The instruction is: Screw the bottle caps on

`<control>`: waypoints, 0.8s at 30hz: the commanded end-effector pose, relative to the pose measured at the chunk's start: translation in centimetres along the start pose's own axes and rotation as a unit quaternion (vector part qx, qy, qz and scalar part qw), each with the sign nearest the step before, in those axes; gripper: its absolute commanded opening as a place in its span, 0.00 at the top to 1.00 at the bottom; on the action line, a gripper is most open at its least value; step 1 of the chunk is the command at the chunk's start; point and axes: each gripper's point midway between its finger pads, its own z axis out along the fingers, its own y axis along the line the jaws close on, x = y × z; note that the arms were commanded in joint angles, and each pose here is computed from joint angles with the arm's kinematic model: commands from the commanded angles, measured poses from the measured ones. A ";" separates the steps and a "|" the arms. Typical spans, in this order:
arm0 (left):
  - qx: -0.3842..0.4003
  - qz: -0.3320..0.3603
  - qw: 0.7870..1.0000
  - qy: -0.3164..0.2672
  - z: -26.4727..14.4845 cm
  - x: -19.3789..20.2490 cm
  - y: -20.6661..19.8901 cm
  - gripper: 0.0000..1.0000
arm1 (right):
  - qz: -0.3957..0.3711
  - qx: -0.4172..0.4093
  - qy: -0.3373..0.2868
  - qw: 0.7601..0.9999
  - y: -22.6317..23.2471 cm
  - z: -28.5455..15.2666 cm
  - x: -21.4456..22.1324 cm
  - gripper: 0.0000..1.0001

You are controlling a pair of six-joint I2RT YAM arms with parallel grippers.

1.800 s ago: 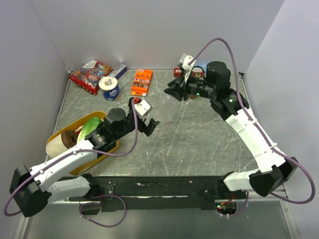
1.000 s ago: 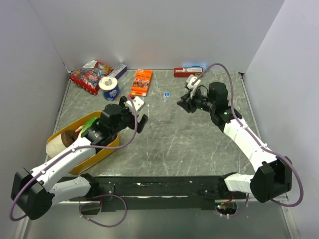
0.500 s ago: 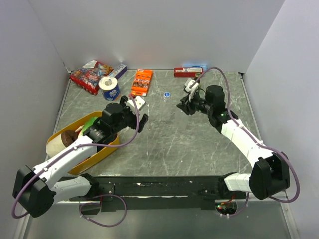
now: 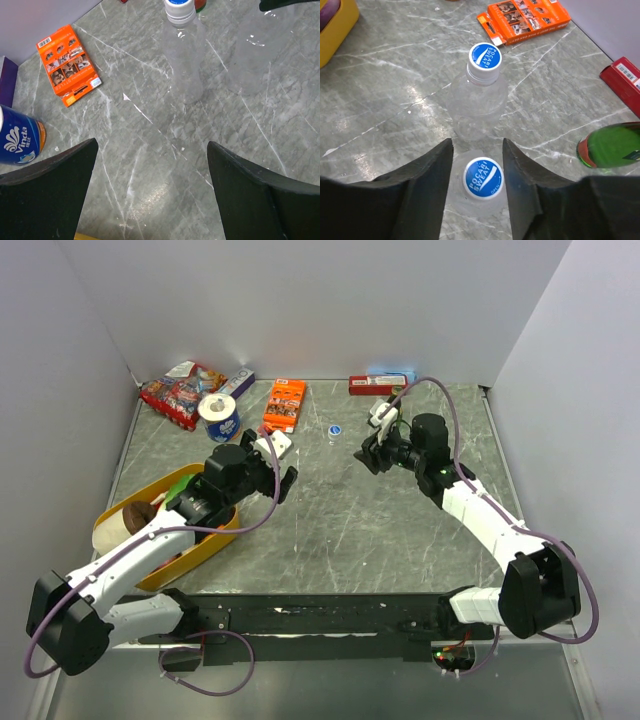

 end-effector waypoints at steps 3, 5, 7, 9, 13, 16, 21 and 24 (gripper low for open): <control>0.003 0.004 1.000 -0.029 0.0 -2.5 0.3 0.04 | -0.009 0.012 -0.020 1.000 -0.7 -0.2 -1.3 0.39; 0.004 0.005 1.000 -0.028 0.0 -2.4 0.3 0.04 | -0.009 0.011 -0.022 1.000 -0.8 -0.3 -1.8 0.38; 0.006 0.005 0.999 -0.031 0.0 -2.6 0.2 0.04 | -0.009 0.015 -0.027 1.000 -0.9 -0.4 -2.3 0.34; 0.009 0.006 0.999 -0.031 0.1 -2.6 0.1 0.04 | -0.009 0.017 -0.032 0.999 -1.1 -0.5 -3.1 0.31; 0.012 0.006 0.999 -0.031 0.3 -2.5 0.0 0.04 | -0.012 0.027 -0.045 0.999 -1.7 -1.0 -5.0 0.23; 0.015 0.004 0.999 -0.035 0.5 -2.6 -0.1 0.04 | -0.014 0.036 -0.058 0.998 -2.3 -1.3 -6.8 0.20; 0.010 -0.003 0.999 -0.049 0.7 -3.5 0.1 0.04 | 0.028 0.085 -0.051 0.995 -4.0 -3.0 -9.7 0.01; -0.007 -0.012 0.998 -0.061 0.8 -4.3 0.7 0.04 | 0.107 0.169 -0.039 0.979 -6.4 -4.9 -11.0 0.01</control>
